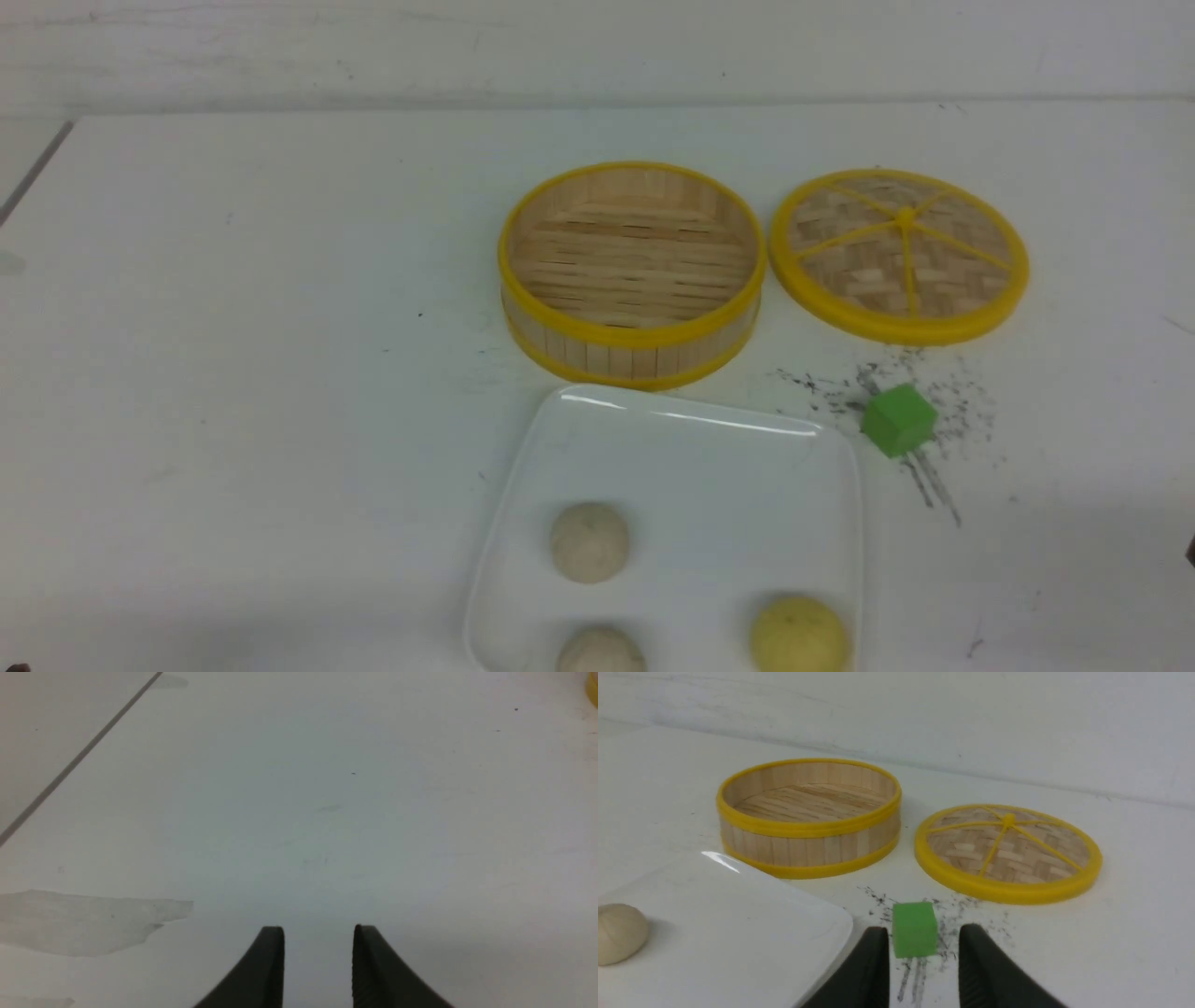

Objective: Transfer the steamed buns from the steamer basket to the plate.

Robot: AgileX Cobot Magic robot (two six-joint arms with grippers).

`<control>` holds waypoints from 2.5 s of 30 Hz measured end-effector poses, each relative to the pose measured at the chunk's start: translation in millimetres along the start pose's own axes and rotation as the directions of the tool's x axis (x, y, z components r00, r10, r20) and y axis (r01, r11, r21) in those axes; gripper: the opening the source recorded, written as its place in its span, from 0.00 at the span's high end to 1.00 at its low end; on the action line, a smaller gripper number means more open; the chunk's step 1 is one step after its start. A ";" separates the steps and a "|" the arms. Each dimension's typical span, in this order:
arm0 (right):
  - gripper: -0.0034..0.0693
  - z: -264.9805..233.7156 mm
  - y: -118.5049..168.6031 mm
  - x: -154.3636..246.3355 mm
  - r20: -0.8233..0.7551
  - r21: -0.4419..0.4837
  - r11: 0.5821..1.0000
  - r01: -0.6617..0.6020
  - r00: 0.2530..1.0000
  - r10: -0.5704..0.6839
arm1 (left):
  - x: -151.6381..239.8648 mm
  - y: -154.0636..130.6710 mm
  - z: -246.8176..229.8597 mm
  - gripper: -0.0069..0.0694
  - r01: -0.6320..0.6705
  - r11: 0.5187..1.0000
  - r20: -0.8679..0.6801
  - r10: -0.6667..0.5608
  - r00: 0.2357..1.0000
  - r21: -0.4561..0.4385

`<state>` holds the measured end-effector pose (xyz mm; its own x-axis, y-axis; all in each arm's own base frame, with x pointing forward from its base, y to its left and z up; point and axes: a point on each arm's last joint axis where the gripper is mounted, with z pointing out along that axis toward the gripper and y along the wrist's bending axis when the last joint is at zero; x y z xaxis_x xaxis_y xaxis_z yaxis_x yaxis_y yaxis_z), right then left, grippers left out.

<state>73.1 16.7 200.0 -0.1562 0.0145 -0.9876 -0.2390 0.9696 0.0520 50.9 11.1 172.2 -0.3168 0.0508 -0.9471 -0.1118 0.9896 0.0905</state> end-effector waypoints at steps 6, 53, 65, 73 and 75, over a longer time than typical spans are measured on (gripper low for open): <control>0.62 -1.5 -2.1 -19.5 0.050 0.032 0.997 -0.065 0.997 0.064 | 0.0 0.0 0.0 0.60 0.000 1.000 0.000 0.000 1.000 0.000; 0.62 -27.0 8.5 -28.8 -0.142 -0.079 0.993 -0.086 0.987 0.074 | 0.0 0.1 0.0 0.60 -0.001 1.000 0.000 0.001 1.000 -0.001; 0.62 -39.0 4.8 -16.4 -0.153 -0.037 0.998 -0.045 0.987 0.039 | -0.1 0.3 0.0 0.60 -0.008 1.000 0.001 0.008 1.000 -0.003; 0.62 -32.0 -3.1 -1.9 -0.149 0.108 0.993 -0.042 0.987 0.058 | -0.1 0.4 0.0 0.60 -0.010 1.000 0.001 0.010 1.000 -0.004; 0.62 -29.0 -5.8 6.9 -0.158 0.158 0.986 -0.054 0.984 0.079 | -0.1 0.4 0.0 0.60 -0.010 1.000 0.001 0.010 1.000 -0.004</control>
<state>45.6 4.1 197.1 -0.3243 0.0524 -0.9445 -0.0755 0.9939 0.0810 50.9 11.5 172.3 -0.3172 0.0609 -0.9464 -0.1126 0.9885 0.1013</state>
